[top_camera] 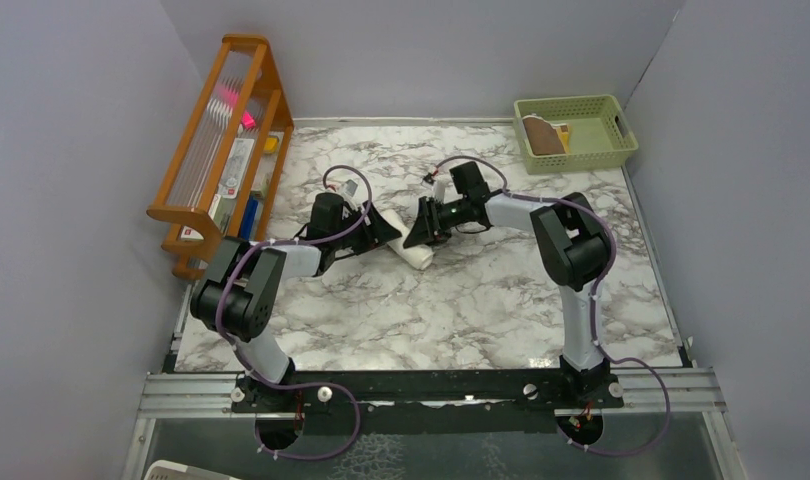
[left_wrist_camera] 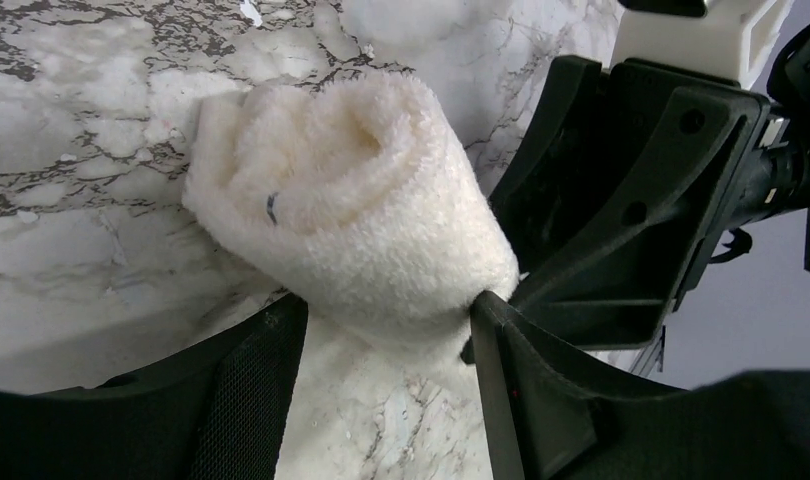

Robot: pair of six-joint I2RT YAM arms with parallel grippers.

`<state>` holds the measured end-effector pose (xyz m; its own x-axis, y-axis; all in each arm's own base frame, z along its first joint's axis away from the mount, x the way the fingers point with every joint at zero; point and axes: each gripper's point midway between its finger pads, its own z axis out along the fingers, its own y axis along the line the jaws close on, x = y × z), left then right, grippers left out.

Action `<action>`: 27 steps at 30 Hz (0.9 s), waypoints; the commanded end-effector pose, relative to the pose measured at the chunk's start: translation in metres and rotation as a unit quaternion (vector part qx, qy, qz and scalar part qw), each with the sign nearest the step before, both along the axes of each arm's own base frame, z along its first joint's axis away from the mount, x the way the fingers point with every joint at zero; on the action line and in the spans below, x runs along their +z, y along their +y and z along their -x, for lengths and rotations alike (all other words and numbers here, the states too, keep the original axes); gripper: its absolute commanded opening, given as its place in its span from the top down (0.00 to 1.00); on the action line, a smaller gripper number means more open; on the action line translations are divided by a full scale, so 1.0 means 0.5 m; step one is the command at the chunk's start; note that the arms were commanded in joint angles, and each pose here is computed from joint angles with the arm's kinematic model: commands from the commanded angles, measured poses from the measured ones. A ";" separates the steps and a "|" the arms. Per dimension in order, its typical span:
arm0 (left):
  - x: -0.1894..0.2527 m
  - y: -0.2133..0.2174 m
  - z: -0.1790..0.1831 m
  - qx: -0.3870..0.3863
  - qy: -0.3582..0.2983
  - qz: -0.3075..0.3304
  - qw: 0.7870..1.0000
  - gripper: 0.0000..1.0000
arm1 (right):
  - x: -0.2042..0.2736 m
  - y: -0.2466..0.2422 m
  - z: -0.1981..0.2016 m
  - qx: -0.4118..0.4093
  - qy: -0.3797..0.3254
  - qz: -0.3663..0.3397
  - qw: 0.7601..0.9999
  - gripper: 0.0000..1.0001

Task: Roll the towels
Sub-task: Roll the towel at the center of the board.

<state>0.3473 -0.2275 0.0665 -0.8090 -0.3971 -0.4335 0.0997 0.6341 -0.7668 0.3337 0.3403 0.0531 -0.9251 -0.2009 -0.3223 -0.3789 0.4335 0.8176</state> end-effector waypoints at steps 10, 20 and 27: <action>-0.027 -0.011 -0.053 0.027 -0.022 -0.004 0.999 0.37 | -0.020 0.003 0.049 0.008 0.084 -0.057 0.995 0.62; -0.053 0.017 -0.071 0.058 -0.035 -0.037 0.997 0.33 | -0.020 -0.003 0.068 0.019 0.101 -0.077 0.992 0.62; -0.022 -0.008 -0.085 0.051 -0.074 0.029 0.995 0.26 | -0.026 -0.005 0.079 0.027 0.108 -0.084 0.990 0.62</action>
